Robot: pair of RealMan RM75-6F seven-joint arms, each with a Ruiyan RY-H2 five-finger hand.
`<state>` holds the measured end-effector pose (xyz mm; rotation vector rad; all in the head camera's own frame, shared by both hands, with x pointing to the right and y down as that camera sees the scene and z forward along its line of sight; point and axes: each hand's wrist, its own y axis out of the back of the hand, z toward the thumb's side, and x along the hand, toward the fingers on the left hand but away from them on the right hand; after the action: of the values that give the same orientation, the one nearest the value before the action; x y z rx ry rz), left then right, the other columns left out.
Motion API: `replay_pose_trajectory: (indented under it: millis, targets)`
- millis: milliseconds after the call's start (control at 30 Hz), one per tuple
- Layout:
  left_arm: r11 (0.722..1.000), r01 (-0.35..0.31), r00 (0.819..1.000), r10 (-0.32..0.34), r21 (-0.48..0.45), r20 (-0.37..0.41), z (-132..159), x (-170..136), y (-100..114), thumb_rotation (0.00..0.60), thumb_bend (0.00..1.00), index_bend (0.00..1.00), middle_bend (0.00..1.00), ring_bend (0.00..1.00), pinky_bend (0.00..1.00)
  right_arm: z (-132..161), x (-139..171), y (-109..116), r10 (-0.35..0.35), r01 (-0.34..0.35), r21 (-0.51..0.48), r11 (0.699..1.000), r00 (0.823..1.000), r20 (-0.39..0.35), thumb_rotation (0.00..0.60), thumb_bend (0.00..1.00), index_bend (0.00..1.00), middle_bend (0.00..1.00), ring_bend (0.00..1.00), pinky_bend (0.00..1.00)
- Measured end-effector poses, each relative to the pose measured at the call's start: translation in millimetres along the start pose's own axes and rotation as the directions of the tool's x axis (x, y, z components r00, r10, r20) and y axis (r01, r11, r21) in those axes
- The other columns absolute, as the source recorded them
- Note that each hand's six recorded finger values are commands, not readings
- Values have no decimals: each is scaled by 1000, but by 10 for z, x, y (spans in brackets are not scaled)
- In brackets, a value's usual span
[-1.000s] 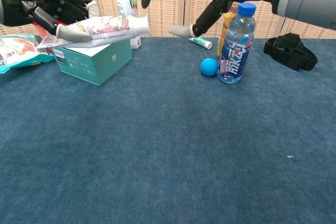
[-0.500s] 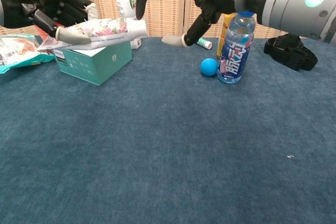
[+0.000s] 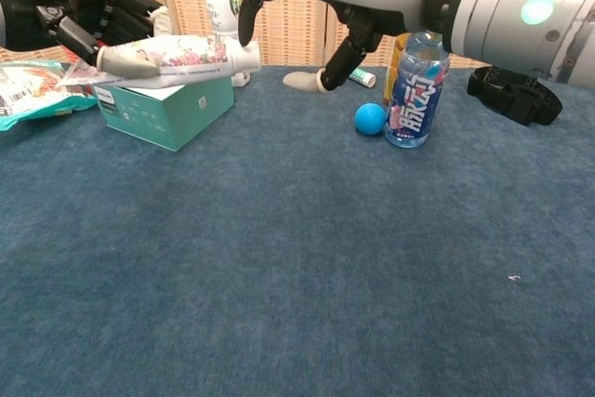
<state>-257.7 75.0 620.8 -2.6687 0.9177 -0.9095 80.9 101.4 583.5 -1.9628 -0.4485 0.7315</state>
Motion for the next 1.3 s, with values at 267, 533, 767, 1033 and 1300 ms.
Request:
replay_pose_trajectory:
  millis: [267, 533, 767, 1033, 1300]
  targets:
    - [1000, -5, 1000, 5, -25, 0, -20, -5, 21, 600, 503, 709, 783, 616, 491, -34, 0, -33, 16, -16, 11, 1000, 1000, 12, 600, 285, 341, 211, 51, 108]
    - [997, -10, 1000, 10, -79, -6, -46, -7, 56, 600, 508, 723, 800, 628, 502, -50, 6, -69, 34, -34, 18, 999, 999, 19, 600, 287, 341, 210, 51, 107]
    - [993, -13, 1000, 12, -117, -8, -68, -1, 91, 600, 511, 729, 806, 633, 505, -90, 17, -120, 52, -53, 22, 998, 998, 31, 600, 287, 341, 210, 51, 103]
    - [988, -20, 1000, 18, -151, -14, -97, 1, 135, 600, 512, 733, 812, 638, 511, -133, 37, -183, 68, -69, 19, 997, 997, 41, 600, 287, 341, 211, 51, 103]
    - [983, -16, 1000, 14, -184, -12, -87, -2, 148, 600, 512, 735, 814, 639, 512, -146, 34, -208, 66, -66, 16, 998, 997, 44, 600, 288, 341, 210, 42, 91]
